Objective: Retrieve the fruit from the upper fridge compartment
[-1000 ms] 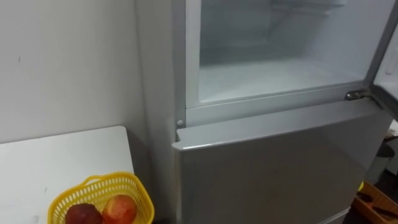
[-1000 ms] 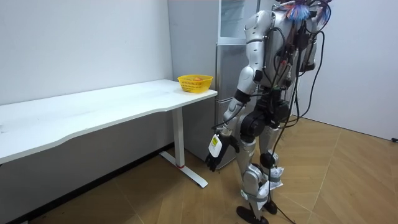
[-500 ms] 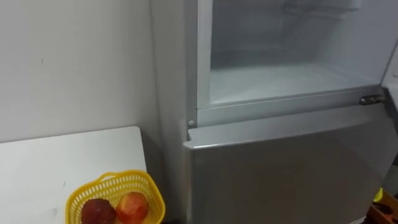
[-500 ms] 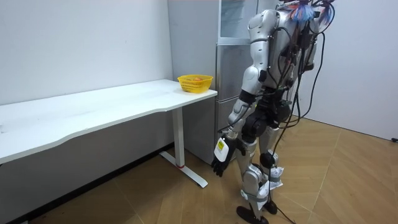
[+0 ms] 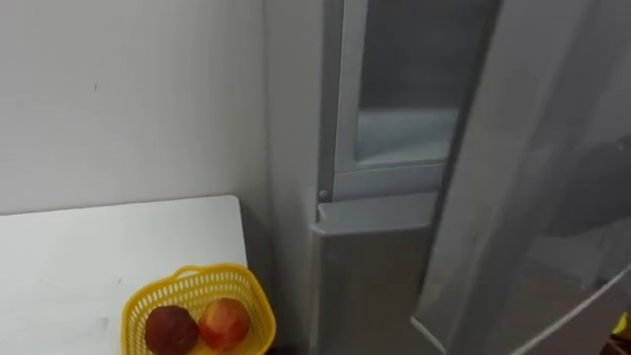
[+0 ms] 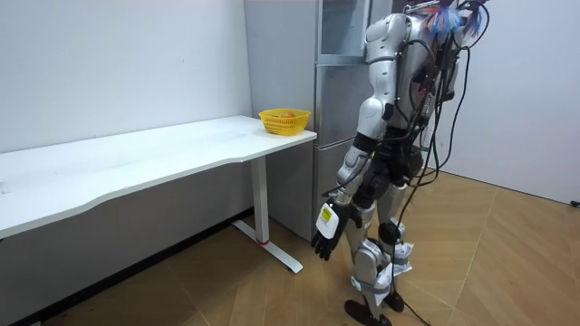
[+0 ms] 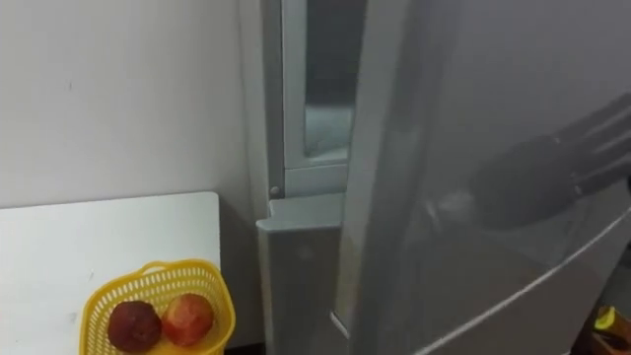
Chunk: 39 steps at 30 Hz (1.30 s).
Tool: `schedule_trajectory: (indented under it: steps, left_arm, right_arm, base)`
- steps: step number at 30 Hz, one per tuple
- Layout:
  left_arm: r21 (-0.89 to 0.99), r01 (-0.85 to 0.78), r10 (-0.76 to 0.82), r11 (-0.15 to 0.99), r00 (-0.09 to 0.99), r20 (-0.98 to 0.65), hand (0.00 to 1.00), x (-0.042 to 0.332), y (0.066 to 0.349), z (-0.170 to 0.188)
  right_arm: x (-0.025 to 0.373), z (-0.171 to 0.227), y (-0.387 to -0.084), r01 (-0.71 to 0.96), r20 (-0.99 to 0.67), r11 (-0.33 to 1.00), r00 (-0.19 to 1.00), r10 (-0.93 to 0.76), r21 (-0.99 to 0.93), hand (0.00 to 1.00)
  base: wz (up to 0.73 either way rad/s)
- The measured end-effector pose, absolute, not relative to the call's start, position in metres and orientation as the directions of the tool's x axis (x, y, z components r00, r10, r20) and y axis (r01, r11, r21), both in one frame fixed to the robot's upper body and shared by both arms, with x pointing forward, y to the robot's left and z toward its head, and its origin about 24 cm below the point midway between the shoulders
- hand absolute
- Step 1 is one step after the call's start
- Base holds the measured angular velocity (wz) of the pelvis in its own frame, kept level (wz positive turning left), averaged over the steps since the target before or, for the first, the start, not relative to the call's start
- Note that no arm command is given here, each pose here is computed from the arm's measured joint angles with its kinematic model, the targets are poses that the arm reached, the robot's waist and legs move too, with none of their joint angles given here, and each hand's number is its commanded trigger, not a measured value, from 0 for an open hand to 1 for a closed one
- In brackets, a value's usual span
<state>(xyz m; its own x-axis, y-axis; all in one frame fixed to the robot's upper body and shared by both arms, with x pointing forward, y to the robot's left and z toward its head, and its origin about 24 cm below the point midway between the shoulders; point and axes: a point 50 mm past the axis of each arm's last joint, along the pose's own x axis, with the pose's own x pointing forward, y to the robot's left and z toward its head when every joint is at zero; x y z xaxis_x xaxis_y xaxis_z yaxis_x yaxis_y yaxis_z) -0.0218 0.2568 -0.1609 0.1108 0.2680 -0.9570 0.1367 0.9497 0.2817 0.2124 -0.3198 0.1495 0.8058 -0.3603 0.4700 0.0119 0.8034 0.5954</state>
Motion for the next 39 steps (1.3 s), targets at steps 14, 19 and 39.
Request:
schedule_trajectory:
  steps: [14,19,39]
  left_arm:
    - [0.277,0.142,0.264,0.95,0.104,-0.959,0.0,-0.022,0.263,-0.159]
    - [0.274,0.142,0.267,0.951,0.07,-0.961,0.0,-0.032,0.263,-0.159]
    - [0.269,0.138,0.264,0.953,0.055,-0.963,0.0,-0.034,0.266,-0.158]
  right_arm:
    - [0.224,0.151,-0.308,0.209,0.419,0.95,0.86,-0.291,0.231,0.0]
    - [0.224,0.147,-0.31,0.256,0.39,0.938,0.859,-0.332,0.233,0.0]
    - [0.226,0.142,-0.308,0.298,0.362,0.928,0.859,-0.363,0.224,0.0]
  base:
    - [0.04]
    - [0.13]
    - [0.01]
